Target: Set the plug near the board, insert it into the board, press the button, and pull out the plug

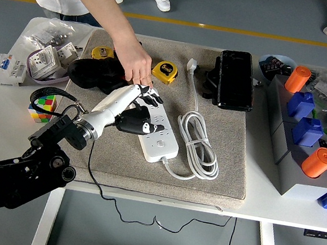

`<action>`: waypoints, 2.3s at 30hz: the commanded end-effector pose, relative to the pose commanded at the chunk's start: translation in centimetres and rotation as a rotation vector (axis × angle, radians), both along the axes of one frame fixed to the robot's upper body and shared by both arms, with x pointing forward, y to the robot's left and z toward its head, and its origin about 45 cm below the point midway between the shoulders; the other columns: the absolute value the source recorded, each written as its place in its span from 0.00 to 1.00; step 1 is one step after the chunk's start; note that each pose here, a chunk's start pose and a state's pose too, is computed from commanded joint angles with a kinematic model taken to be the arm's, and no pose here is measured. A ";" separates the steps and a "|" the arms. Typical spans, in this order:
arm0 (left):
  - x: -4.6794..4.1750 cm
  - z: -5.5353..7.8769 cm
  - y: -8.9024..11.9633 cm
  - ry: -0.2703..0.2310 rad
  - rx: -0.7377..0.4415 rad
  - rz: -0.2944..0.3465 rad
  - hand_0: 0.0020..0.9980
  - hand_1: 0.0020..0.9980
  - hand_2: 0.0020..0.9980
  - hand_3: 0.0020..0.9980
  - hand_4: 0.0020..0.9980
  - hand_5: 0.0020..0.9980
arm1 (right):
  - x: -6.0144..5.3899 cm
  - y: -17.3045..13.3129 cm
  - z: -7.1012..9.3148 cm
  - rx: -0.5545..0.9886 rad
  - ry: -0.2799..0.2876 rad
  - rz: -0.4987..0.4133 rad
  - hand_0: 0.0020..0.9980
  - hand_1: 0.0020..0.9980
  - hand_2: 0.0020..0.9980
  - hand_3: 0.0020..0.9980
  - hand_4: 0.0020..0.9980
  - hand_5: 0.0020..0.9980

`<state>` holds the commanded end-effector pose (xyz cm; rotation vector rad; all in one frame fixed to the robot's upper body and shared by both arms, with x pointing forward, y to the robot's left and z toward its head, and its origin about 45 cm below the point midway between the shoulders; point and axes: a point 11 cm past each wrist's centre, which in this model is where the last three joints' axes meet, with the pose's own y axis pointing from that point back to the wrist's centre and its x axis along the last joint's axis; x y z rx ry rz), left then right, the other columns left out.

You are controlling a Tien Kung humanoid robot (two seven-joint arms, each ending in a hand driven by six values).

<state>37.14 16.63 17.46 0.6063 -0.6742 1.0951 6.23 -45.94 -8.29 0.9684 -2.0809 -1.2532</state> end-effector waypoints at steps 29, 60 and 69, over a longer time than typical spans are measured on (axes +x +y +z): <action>1.85 -3.1 2.4 0.044 0.224 0.129 0.41 0.54 0.55 0.62 1.00 0.39 | 0.0 -0.1 0.0 -0.002 -0.002 -0.005 0.59 0.65 0.60 0.50 0.78 0.49; 1.87 -3.2 2.2 -0.008 0.217 0.114 0.23 0.31 0.32 0.43 0.68 0.17 | 0.0 -0.1 0.0 -0.005 -0.002 -0.005 0.59 0.65 0.60 0.50 0.78 0.49; 1.91 -2.0 2.1 -0.083 0.156 0.091 0.22 0.31 0.31 0.43 0.68 0.15 | 0.0 0.0 0.0 -0.004 -0.003 -0.006 0.59 0.65 0.59 0.50 0.78 0.49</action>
